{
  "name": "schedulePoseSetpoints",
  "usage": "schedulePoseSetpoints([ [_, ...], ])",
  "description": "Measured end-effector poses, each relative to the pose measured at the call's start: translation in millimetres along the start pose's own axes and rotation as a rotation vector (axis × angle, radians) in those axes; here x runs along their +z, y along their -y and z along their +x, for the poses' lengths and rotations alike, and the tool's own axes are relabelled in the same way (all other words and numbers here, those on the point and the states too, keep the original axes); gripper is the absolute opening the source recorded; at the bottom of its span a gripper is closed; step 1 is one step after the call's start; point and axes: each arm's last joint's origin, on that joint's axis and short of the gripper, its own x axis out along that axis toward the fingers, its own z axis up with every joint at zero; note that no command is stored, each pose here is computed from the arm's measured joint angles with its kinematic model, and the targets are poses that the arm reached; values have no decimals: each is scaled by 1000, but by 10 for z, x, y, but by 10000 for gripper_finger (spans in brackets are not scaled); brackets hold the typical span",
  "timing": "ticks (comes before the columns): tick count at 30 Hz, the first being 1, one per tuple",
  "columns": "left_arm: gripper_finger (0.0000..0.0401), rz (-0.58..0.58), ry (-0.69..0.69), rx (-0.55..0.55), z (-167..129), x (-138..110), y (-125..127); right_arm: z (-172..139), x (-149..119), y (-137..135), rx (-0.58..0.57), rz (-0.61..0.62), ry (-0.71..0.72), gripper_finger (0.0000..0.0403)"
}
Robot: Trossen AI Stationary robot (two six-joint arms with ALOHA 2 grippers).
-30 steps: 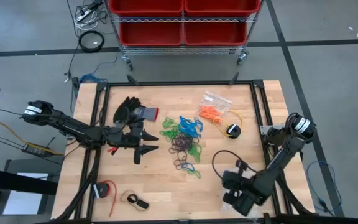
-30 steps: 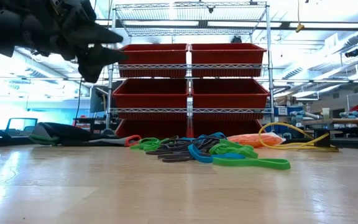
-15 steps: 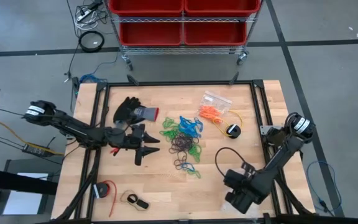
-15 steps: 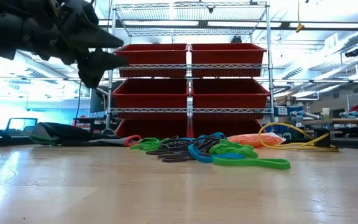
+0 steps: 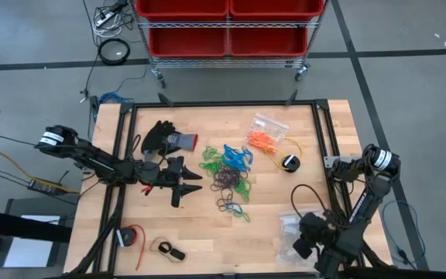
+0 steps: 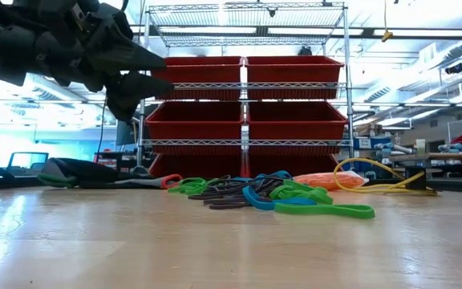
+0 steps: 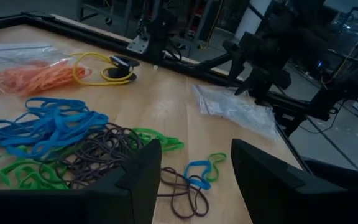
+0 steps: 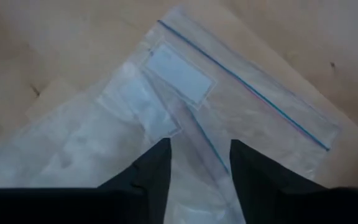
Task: Sort rubber bands
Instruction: Open the transparent zip bag
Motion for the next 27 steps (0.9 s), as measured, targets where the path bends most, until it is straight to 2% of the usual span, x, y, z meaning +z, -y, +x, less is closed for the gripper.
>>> schedulePoseSetpoints([
  [6,202,0,6,-3,0,6,2,189,-54,80,16,44,19,187],
  [12,202,0,7,-2,0,6,2,426,-79,167,26,67,1,185],
  [16,202,0,7,-2,0,7,3,474,-76,190,27,73,4,149],
  [22,202,0,7,-2,0,7,3,486,-52,179,28,32,11,23],
  [24,202,0,8,-2,0,7,3,483,-49,176,32,26,19,10],
  [27,202,0,8,-2,0,7,3,452,-28,150,28,25,20,15],
])
